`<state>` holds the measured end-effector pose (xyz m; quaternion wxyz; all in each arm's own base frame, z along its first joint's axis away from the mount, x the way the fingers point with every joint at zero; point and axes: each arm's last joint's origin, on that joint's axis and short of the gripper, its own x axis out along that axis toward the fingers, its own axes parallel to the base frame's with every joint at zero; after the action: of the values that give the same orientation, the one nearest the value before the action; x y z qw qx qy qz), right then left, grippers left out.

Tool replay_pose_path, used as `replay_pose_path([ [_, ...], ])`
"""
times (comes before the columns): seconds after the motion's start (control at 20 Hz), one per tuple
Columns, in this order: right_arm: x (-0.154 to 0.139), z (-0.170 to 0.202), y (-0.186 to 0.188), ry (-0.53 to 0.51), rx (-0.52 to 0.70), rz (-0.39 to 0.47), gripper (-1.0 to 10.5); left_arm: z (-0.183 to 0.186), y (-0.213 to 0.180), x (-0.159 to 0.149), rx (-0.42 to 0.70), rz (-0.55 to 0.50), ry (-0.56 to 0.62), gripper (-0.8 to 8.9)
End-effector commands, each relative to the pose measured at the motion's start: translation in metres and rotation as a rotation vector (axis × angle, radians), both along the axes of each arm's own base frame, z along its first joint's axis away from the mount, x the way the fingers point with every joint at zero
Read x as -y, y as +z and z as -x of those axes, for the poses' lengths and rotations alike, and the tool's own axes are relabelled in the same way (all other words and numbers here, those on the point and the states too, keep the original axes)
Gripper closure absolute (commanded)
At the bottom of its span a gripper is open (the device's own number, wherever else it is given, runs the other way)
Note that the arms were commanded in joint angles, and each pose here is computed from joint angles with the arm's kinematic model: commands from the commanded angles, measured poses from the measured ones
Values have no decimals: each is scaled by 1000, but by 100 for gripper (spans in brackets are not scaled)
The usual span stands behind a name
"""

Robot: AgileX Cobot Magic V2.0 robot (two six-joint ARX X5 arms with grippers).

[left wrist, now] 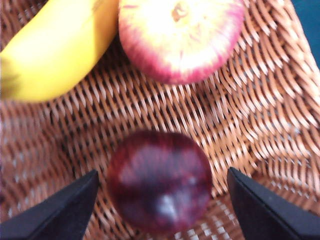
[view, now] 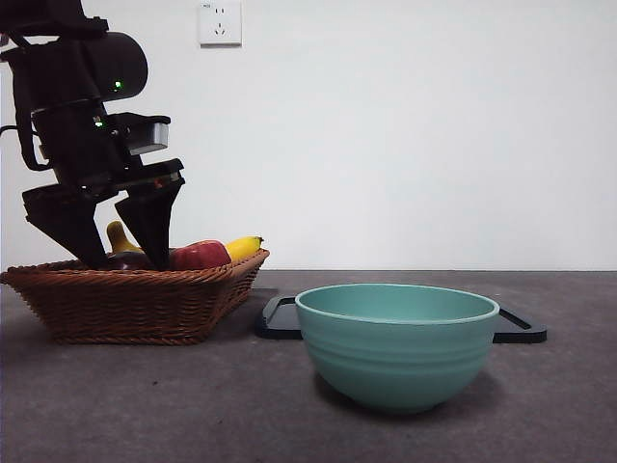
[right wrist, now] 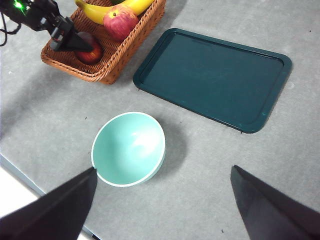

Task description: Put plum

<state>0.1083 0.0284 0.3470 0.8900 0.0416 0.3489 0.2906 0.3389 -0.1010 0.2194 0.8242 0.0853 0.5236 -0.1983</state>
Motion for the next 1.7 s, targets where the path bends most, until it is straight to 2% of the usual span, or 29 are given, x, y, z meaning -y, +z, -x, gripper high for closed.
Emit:
replay_pose_path([
  [0.05,-1,0,6,1,15,-12,518,-8,-5,3,1,-9,-13,408],
  [0.35,-1,0,6,1,15,-12,518,-11,-15,4,-28,-16,-13,427],
  [0.5,-1,0,6,1,15,-12,518,-10,-15,4,-37,-19,-13,572],
  [0.7,-1,0,6,1,15,-12,518,-8,-13,4,-41,-16,-5,600],
  [0.85,-1,0,6,1,15,-12,518,-1,5,2,-7,-4,-5,600],
  [1.0,-1,0,6,1,16,-12,518,19,40,5,69,35,-36,600],
  [1.2,-1,0,6,1,15,-11,518,60,90,23,173,149,-139,600],
  [1.35,-1,0,6,1,15,-12,518,94,113,49,245,207,-262,600],
  [1.5,-1,0,6,1,15,-12,518,116,114,84,251,234,-404,600],
  [1.7,-1,0,6,1,15,-12,518,128,92,129,203,225,-536,599],
])
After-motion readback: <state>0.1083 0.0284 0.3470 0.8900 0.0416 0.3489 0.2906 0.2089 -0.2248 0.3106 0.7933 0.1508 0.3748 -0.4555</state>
